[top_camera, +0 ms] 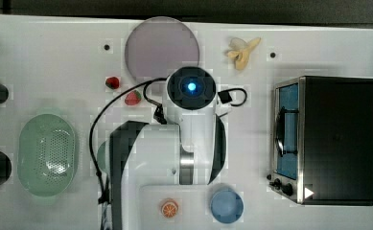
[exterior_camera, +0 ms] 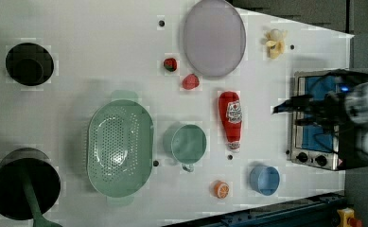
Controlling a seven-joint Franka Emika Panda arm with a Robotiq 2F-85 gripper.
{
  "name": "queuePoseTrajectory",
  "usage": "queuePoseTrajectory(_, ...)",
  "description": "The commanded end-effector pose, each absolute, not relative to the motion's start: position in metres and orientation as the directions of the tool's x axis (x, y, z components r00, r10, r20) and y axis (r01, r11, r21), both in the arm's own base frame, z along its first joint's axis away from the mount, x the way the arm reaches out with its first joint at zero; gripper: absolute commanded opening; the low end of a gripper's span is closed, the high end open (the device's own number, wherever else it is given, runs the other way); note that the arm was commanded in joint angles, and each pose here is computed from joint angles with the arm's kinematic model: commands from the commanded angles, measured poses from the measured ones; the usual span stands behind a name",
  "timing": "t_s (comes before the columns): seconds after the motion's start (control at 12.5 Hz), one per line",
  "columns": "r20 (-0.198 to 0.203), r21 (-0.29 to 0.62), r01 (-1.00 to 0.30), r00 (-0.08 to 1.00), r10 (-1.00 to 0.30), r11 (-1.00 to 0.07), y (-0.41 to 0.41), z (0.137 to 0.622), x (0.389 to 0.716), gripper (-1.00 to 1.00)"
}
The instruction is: Pick Ketchup from the table and place it in strainer.
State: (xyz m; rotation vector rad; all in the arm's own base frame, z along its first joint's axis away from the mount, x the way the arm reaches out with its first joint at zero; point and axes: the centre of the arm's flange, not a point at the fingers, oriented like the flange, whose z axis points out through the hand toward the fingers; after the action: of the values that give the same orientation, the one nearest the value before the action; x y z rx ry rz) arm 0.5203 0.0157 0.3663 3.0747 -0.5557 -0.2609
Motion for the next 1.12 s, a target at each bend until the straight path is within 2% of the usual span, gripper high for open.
queuePoseTrajectory(0.08, -0.082, -0.027, 0.018, 0.996, 0.021, -0.999, 0.016, 0.345, 0.514, 1.00)
queuePoseTrajectory(0.24, -0.047, -0.036, 0.143, 0.988, 0.145, -0.989, 0.018, 0.314, 0.509, 1.00)
queuePoseTrajectory(0.4, -0.025, -0.037, 0.159, 0.987, 0.160, -0.987, 0.018, 0.284, 0.503, 1.00)
queuePoseTrajectory(0.88, -0.053, -0.062, 0.156, 0.986, 0.159, -0.986, 0.021, 0.203, 0.495, 1.00)
queuePoseTrajectory(1.12, -0.055, -0.071, 0.151, 0.986, 0.155, -0.986, 0.022, 0.170, 0.492, 1.00)
